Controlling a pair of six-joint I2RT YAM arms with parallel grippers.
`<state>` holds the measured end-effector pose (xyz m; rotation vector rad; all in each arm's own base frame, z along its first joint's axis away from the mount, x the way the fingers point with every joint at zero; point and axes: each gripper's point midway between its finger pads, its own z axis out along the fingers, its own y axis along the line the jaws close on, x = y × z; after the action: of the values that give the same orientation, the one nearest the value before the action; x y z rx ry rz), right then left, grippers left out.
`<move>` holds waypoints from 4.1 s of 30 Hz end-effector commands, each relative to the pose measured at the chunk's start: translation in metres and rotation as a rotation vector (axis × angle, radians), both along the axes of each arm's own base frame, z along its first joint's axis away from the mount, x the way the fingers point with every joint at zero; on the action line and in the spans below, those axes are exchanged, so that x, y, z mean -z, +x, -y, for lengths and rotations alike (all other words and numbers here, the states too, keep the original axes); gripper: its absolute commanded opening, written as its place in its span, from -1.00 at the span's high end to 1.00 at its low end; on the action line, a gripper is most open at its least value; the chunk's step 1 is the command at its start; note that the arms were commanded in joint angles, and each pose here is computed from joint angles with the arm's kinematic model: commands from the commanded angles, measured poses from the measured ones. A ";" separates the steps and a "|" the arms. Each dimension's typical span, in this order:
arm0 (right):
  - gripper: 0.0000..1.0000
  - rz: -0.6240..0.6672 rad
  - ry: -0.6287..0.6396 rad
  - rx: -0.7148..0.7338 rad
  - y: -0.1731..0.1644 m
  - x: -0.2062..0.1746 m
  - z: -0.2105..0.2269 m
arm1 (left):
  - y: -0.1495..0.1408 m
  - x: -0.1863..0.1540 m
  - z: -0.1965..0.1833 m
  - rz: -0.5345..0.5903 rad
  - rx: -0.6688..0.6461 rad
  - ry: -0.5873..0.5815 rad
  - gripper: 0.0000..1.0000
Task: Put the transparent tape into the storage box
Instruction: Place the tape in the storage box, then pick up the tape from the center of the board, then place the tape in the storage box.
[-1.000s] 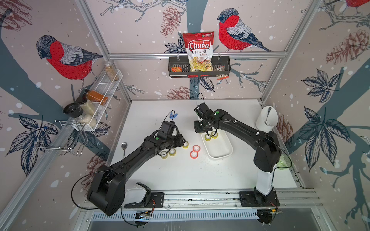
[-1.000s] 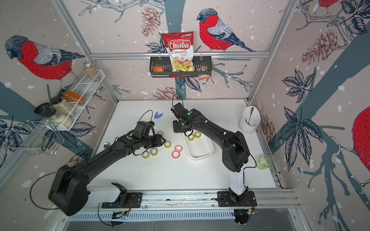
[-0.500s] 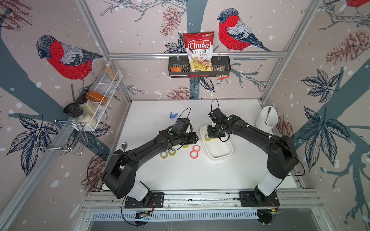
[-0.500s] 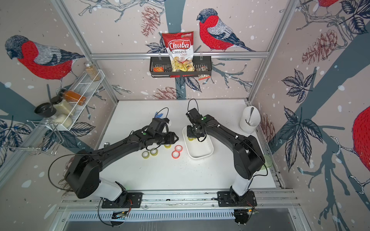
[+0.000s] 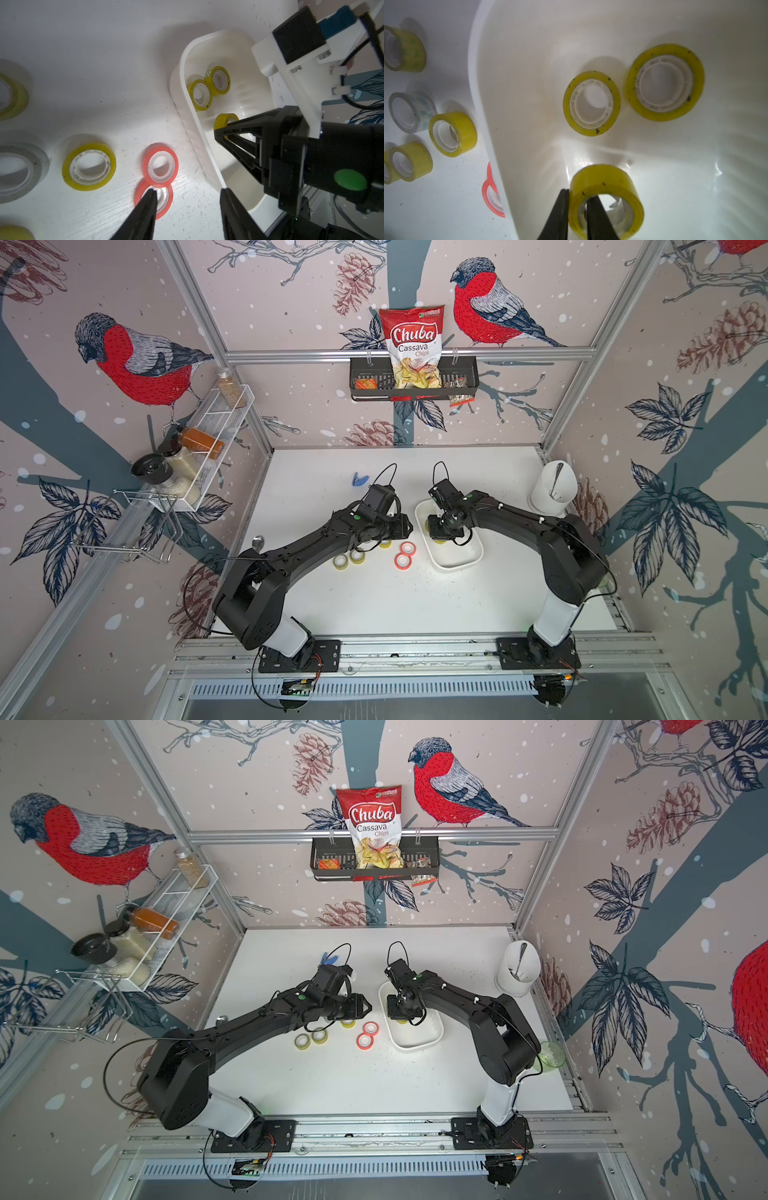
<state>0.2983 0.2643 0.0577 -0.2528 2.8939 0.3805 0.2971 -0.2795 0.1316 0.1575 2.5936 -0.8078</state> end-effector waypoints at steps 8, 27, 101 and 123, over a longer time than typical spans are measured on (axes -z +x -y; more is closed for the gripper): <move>0.59 -0.007 0.013 0.017 0.010 0.013 -0.009 | 0.004 -0.003 0.000 0.025 -0.004 0.003 -0.08; 0.32 0.116 -0.021 0.021 0.013 -0.047 -0.001 | 0.003 -0.005 -0.019 0.041 -0.057 0.035 -0.08; 0.02 0.116 -0.109 -0.371 0.001 -0.018 -0.146 | -0.025 0.039 -0.129 -0.083 -0.311 0.016 -0.08; 0.05 0.129 0.004 -0.033 0.033 -0.074 -0.030 | -0.010 0.021 -0.067 -0.048 -0.149 -0.064 -0.08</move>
<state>0.3292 0.3045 0.1279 -0.3742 2.7783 0.3532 0.2785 -0.1981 0.1019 -0.1104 2.6235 -0.8240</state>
